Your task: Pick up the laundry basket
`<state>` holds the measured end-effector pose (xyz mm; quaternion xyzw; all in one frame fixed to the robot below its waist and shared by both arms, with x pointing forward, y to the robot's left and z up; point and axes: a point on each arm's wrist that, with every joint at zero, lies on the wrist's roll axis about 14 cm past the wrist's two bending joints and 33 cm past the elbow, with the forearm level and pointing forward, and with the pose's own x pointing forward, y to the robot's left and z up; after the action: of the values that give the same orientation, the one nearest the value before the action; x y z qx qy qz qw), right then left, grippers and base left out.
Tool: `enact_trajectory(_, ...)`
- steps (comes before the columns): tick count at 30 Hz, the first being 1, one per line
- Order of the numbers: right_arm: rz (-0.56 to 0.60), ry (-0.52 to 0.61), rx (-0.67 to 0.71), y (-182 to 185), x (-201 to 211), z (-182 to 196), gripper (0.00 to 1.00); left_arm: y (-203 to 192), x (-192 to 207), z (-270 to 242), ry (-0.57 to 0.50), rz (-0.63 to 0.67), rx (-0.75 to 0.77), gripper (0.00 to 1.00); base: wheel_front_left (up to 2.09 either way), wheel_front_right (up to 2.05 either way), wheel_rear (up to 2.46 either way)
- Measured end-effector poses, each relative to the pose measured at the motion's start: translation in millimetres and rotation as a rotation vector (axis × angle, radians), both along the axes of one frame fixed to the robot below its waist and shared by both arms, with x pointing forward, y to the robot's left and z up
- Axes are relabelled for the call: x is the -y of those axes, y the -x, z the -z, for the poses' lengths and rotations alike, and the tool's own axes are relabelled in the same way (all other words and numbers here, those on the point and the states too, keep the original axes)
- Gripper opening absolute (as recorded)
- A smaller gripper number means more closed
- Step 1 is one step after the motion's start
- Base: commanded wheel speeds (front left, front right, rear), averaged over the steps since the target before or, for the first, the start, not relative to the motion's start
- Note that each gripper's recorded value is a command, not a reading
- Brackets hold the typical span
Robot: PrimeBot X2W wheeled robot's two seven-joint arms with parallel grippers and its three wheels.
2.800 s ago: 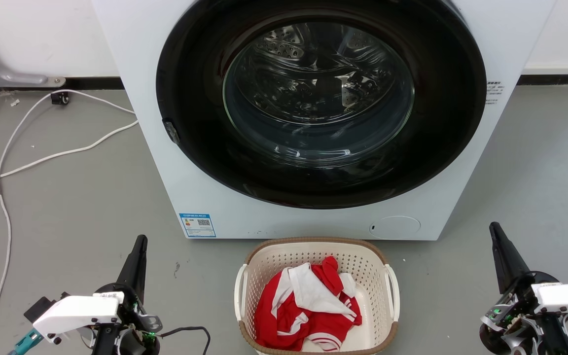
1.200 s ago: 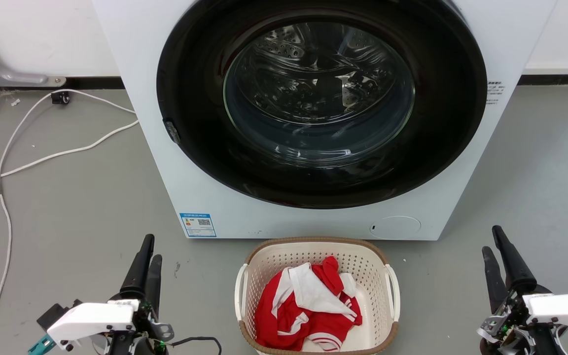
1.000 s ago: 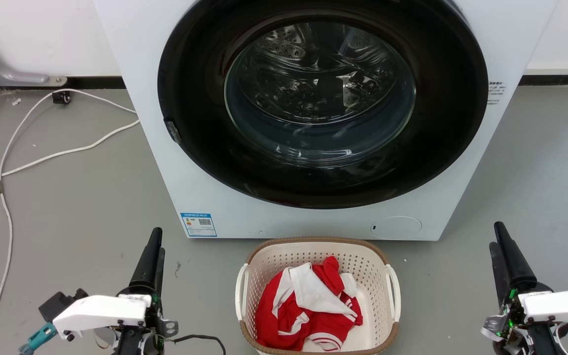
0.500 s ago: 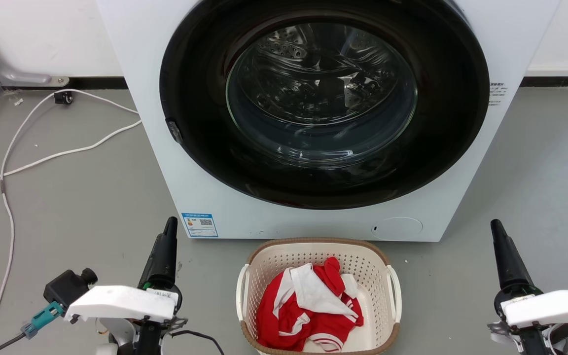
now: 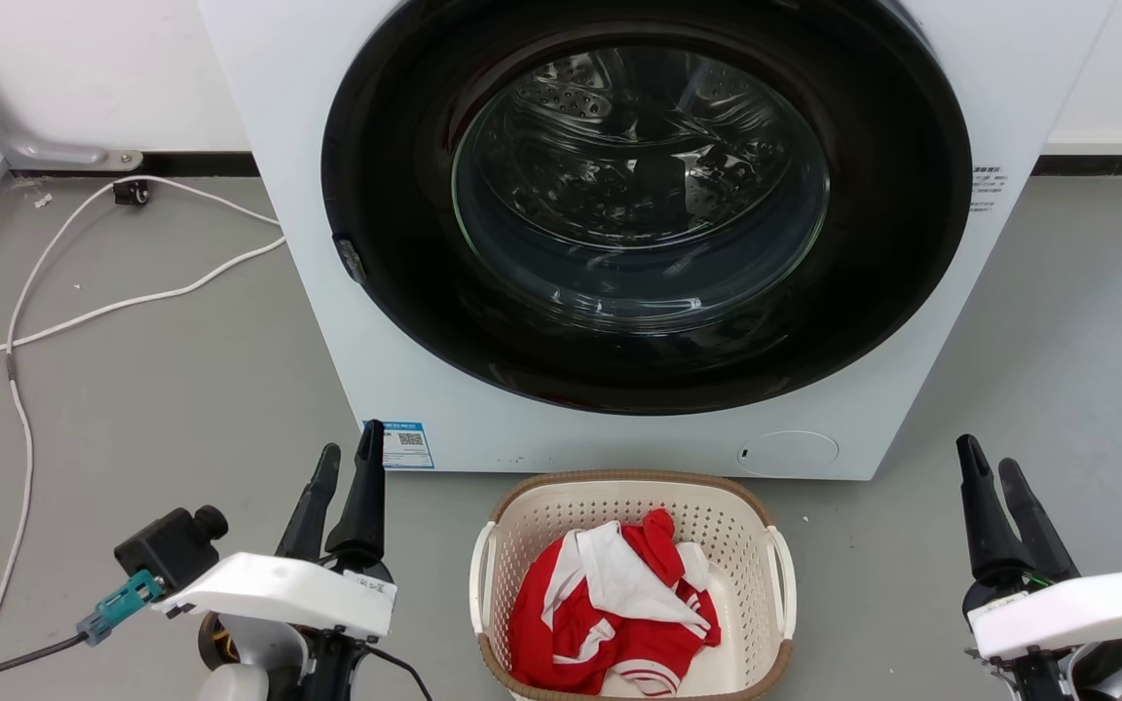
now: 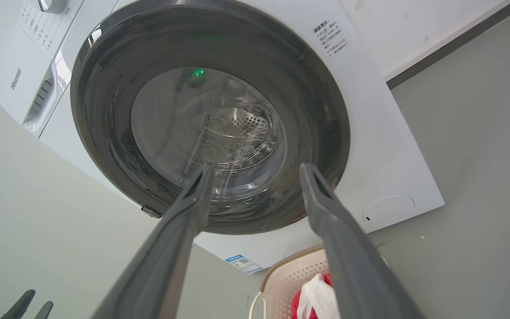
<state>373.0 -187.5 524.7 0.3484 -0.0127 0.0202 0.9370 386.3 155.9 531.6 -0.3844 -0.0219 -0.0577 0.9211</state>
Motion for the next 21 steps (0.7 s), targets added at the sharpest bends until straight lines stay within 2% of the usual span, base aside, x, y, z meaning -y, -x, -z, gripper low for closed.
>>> enact_trajectory(21,-0.003,0.281,-0.005,3,-1,1,1.00,0,19,-4,-0.315,0.040,0.068,1.00,0.00,0.00,0.00)
